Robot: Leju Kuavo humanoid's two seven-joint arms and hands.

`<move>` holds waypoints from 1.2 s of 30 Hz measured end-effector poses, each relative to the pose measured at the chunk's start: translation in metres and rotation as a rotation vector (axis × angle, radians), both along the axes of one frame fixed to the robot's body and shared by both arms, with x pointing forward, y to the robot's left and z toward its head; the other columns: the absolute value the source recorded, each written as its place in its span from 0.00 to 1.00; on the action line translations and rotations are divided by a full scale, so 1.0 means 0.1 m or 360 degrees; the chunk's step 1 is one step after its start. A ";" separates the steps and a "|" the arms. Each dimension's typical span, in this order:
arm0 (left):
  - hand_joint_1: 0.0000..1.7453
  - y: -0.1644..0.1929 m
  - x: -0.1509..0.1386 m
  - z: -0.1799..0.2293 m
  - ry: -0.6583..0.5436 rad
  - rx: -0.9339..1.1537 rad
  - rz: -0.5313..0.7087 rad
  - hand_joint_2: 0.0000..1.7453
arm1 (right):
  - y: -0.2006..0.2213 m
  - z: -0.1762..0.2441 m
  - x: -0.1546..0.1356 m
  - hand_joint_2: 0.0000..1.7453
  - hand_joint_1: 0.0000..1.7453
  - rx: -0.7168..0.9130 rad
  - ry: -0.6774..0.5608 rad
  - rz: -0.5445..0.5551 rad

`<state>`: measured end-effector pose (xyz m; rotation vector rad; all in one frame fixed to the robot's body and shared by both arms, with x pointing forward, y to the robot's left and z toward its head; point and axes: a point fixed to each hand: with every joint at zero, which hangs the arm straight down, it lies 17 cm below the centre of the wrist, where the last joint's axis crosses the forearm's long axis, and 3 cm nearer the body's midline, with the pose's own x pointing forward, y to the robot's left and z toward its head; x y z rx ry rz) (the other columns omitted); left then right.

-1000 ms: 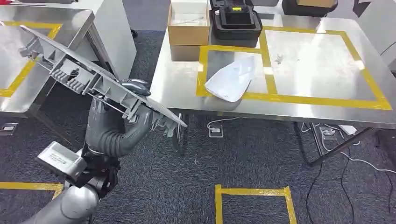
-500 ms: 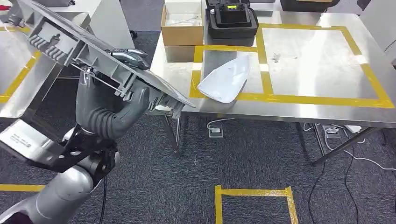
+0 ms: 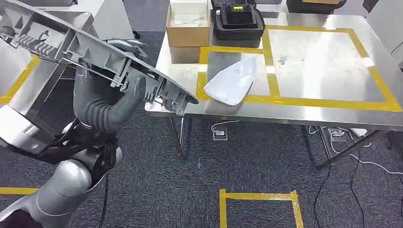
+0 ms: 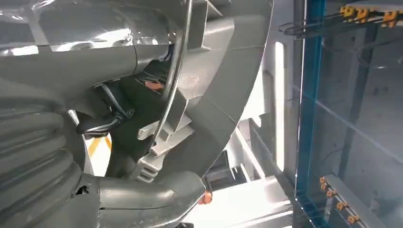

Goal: Take the parts from the cabinet and place them on the table.

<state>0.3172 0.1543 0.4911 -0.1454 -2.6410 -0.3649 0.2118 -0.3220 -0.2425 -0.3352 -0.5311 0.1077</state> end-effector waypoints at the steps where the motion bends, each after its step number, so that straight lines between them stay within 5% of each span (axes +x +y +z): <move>1: 1.00 0.01 0.00 0.00 0.0000 -0.0009 -0.0010 1.00 | 0.00 0.00 -0.01 1.00 0.00 0.0002 0.0007 0.0000; 12: 1.00 -0.04 0.07 -0.10 0.0087 -0.0064 -0.0266 1.00 | 0.02 -0.05 -0.16 1.00 0.00 0.0035 0.0014 -0.0082; 18: 1.00 -0.08 0.18 -0.20 0.0108 -0.0013 -0.0230 1.00 | -0.05 -0.07 -0.28 1.00 0.00 0.0094 -0.0006 -0.0317; 36: 1.00 -0.31 0.23 -0.25 0.0043 0.0146 -0.0108 1.00 | -0.21 0.00 -0.16 1.00 0.00 0.0073 -0.0093 -0.0481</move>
